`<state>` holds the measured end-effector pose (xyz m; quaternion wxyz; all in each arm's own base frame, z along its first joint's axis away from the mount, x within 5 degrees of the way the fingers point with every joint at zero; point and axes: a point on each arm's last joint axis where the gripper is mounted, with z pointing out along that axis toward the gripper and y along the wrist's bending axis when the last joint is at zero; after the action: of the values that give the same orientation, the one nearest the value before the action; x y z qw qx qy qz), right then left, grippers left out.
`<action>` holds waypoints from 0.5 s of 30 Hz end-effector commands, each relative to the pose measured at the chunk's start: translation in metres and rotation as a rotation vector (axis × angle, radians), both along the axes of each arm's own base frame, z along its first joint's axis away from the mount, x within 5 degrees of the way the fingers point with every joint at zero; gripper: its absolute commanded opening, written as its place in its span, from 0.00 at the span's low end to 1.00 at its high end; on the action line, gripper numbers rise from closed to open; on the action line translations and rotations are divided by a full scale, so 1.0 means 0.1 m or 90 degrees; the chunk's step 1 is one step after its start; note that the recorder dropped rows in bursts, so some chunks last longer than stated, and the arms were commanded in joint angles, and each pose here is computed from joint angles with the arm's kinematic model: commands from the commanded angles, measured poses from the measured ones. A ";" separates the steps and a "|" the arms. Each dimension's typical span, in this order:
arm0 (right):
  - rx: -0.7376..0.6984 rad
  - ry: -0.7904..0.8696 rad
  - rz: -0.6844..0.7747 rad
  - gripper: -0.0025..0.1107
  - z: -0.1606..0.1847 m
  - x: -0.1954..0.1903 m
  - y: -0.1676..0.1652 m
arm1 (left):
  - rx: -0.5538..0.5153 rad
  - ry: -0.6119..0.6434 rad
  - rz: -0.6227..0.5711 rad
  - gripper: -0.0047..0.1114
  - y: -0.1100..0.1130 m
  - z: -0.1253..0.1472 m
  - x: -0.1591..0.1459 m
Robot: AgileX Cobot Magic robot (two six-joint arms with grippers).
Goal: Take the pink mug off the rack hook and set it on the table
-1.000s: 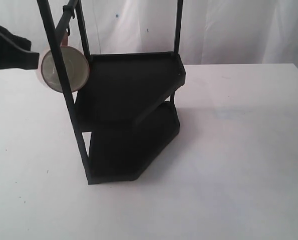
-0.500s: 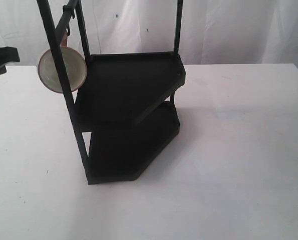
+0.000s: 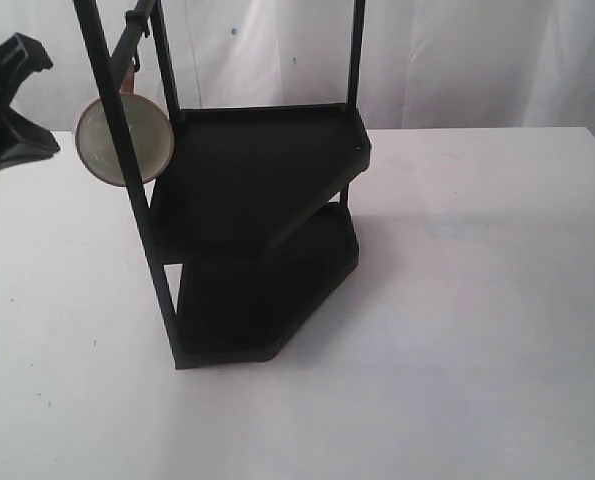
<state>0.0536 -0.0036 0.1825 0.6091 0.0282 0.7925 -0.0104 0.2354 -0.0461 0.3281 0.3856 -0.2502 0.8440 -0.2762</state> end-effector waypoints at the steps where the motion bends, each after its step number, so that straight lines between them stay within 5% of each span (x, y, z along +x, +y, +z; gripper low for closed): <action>1: -0.002 -0.004 -0.003 0.02 0.00 0.00 0.00 | -0.055 0.009 0.021 0.04 -0.02 -0.12 -0.01; 6: -0.002 -0.004 -0.003 0.02 0.00 0.00 0.00 | 0.040 -0.058 -0.031 0.04 -0.01 -0.05 0.02; 15: -0.002 -0.004 -0.003 0.02 0.00 0.00 0.00 | 0.065 -0.078 -0.104 0.04 -0.21 0.00 -0.03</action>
<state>0.0536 -0.0036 0.1825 0.6091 0.0282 0.7925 -0.0104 0.2362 -0.0582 0.3233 0.4231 -0.1665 0.8493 -0.2682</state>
